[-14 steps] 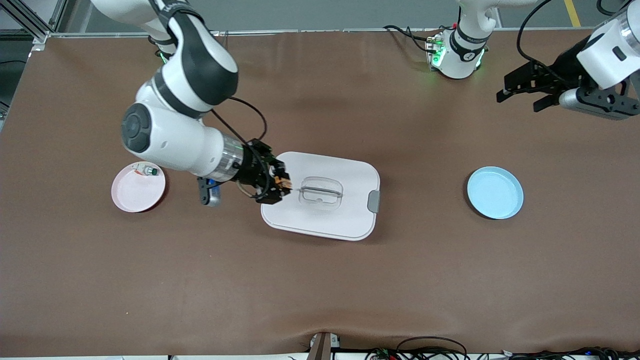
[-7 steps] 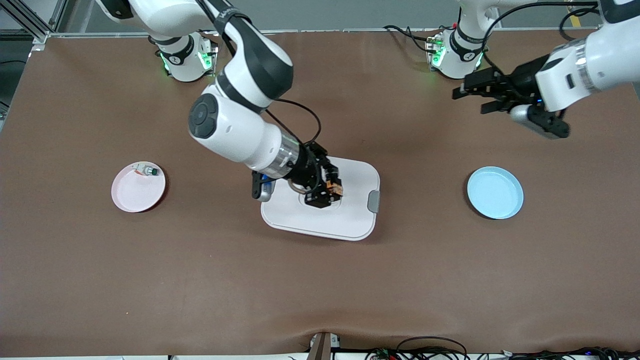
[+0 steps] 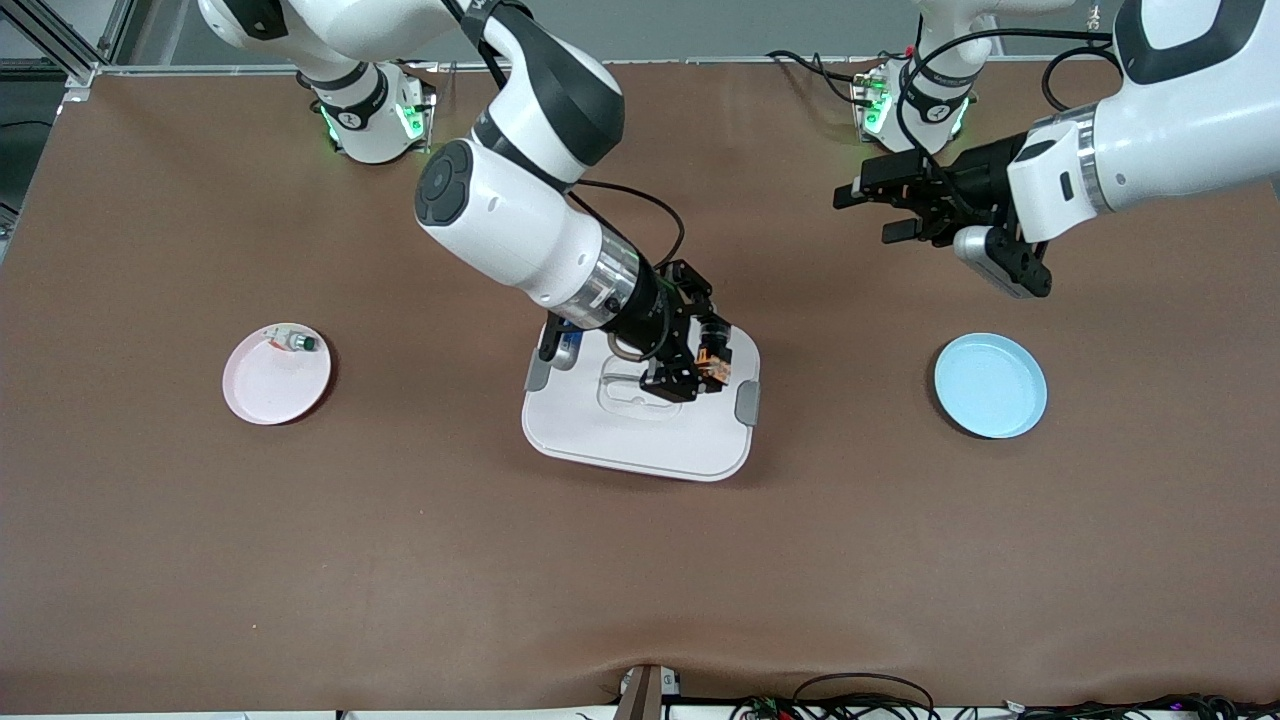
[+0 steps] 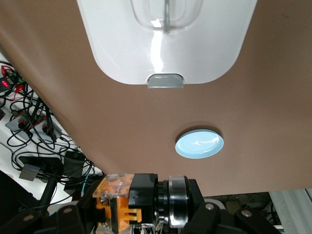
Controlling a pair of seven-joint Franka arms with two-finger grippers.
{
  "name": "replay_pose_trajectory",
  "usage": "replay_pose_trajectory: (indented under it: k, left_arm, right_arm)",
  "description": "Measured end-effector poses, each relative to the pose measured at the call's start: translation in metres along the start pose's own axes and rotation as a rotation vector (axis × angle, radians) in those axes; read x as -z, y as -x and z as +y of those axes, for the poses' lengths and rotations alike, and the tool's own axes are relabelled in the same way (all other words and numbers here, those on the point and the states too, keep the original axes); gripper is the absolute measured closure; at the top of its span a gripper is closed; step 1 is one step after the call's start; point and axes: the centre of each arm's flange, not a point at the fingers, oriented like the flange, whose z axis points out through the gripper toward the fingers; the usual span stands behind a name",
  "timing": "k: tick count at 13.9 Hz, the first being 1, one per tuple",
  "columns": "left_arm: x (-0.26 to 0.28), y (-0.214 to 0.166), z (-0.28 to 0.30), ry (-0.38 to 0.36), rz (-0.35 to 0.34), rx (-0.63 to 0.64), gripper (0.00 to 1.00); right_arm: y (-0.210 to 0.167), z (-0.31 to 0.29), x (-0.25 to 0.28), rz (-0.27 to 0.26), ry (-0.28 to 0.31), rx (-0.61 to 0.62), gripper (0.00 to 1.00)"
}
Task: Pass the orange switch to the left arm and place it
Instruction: 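Grasp the switch with the left gripper beside the right gripper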
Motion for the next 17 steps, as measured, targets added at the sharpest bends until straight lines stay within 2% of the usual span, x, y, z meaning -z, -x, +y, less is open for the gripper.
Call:
replay_pose_trajectory:
  k: [3,6,11,14,17]
  left_arm:
    - [0.003,-0.013,0.002,-0.002,0.11,-0.012,0.0]
    - [-0.009,-0.029,-0.002,-0.006,0.166,-0.066,0.0]
    - [-0.041,-0.054,-0.021,-0.013,0.163,-0.132,0.0]
    - [-0.062,-0.067,-0.014,-0.013,0.175,-0.148,0.0]
    - [-0.062,-0.074,-0.008,-0.007,0.184,-0.161,0.0]
  right_arm:
    - [0.007,0.006,-0.007,-0.032,-0.024,-0.059,0.27]
    - [0.017,0.011,-0.006,-0.066,-0.045,-0.09,0.27]
    - [0.028,0.019,-0.002,-0.089,-0.039,-0.095,0.27]
    - [0.034,0.026,-0.004,-0.093,-0.034,-0.071,0.27]
    - [0.039,0.035,-0.008,-0.095,-0.027,-0.045,0.27]
